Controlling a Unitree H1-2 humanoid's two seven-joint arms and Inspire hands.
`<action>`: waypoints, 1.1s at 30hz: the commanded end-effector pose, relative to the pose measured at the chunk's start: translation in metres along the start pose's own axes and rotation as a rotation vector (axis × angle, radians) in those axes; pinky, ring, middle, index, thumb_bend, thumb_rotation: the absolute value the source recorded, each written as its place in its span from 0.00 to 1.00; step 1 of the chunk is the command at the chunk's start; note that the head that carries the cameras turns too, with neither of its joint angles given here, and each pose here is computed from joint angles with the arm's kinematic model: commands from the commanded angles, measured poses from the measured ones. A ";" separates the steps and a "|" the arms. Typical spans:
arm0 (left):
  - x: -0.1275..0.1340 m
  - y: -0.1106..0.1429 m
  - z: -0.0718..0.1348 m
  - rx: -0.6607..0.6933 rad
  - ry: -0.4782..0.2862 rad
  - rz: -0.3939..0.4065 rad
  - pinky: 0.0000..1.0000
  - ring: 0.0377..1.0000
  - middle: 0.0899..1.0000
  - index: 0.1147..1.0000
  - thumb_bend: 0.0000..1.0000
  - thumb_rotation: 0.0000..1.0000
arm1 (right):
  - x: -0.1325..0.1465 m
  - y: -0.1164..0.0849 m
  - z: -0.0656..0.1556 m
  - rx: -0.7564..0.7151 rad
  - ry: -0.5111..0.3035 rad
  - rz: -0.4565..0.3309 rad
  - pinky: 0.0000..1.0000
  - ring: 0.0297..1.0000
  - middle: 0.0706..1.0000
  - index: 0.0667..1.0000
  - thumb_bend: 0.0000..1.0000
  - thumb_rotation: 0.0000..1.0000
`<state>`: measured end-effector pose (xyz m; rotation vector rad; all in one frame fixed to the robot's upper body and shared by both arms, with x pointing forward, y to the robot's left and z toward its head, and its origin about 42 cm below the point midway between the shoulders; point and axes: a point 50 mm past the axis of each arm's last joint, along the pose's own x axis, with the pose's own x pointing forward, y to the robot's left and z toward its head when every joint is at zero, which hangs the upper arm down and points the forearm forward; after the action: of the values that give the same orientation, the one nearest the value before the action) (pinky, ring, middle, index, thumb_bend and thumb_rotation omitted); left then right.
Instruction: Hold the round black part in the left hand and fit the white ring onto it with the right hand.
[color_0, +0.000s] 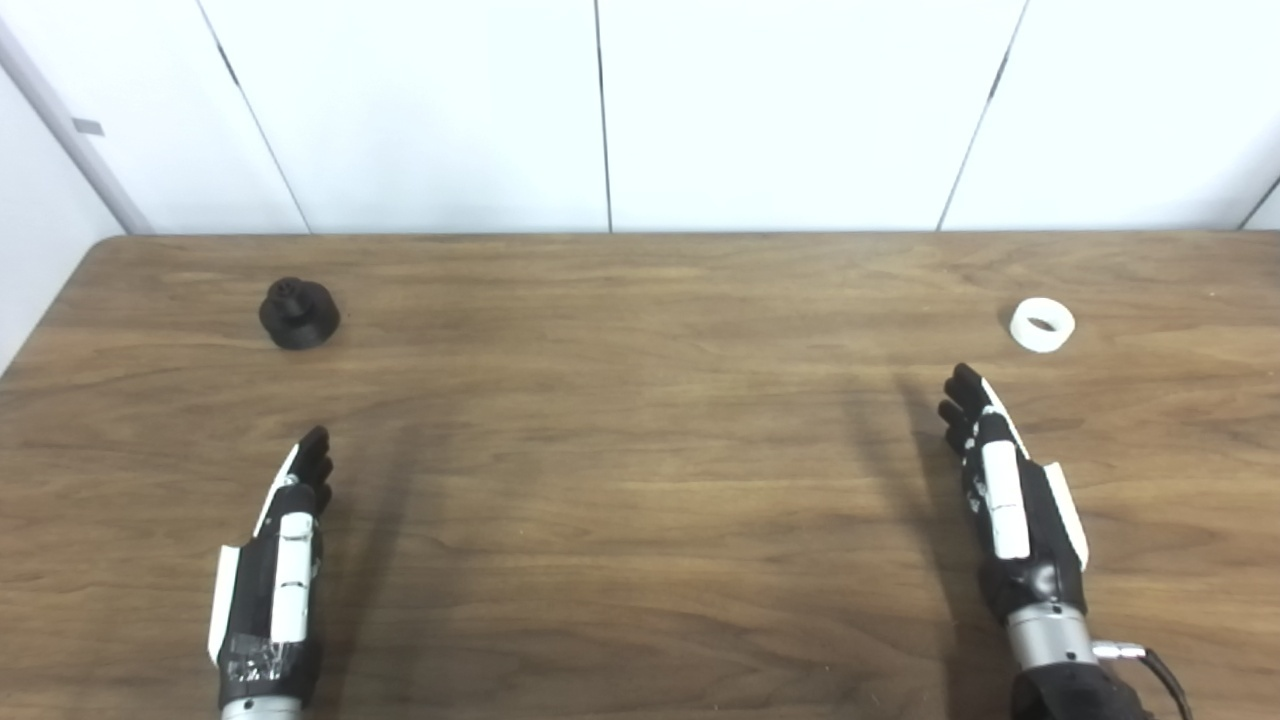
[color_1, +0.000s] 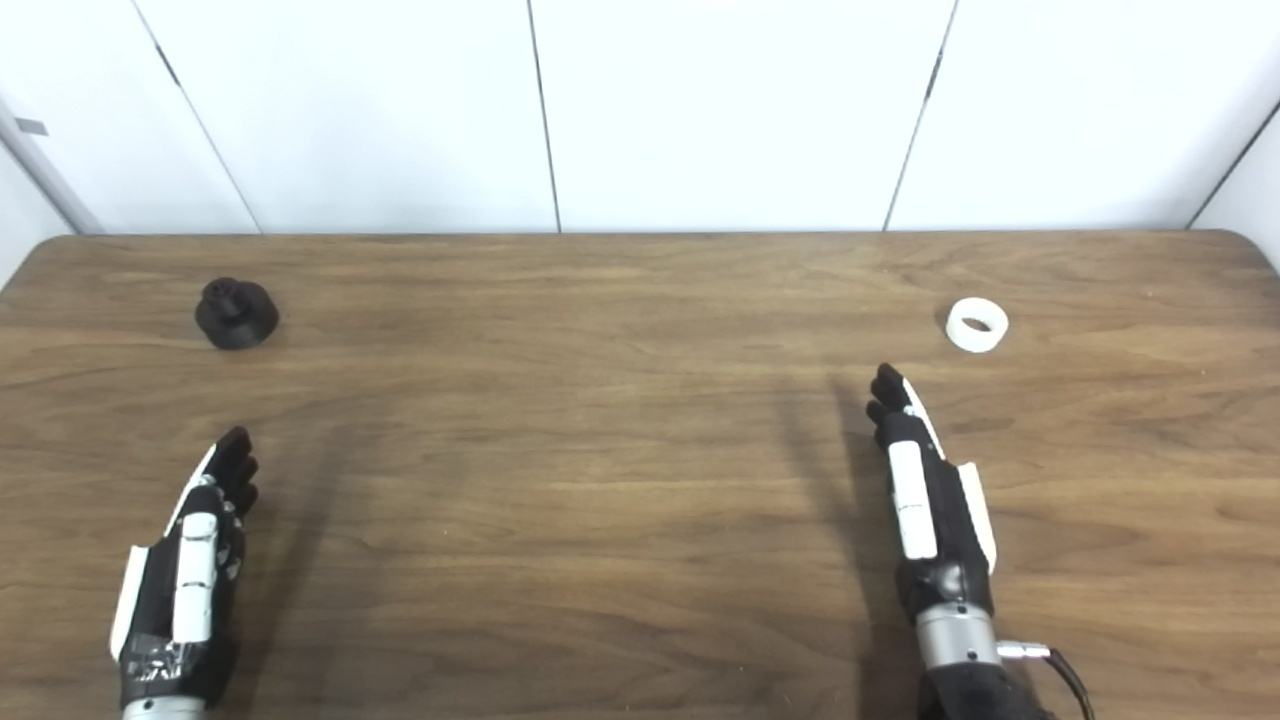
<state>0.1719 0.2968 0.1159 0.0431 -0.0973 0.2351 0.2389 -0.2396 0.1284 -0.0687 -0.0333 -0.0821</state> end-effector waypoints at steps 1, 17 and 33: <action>0.002 -0.008 0.008 -0.038 -0.054 0.023 1.00 0.98 0.97 0.94 0.46 0.89 | -0.005 0.003 0.005 0.020 -0.037 -0.012 0.97 0.94 0.94 0.93 0.48 1.00; 0.000 -0.011 0.006 -0.026 -0.053 0.019 1.00 0.98 0.98 0.94 0.43 0.90 | -0.009 0.001 -0.001 0.023 -0.027 -0.005 0.97 0.94 0.95 0.93 0.47 1.00; -0.004 -0.024 -0.010 -0.009 -0.063 0.016 0.99 0.95 0.94 0.89 0.44 0.75 | -0.005 -0.006 -0.022 0.025 -0.027 0.034 1.00 0.97 0.97 0.96 0.41 1.00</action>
<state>0.1720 0.2902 0.1098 0.0879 -0.1438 0.2223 0.2395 -0.2432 0.1144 -0.0450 -0.0749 -0.0600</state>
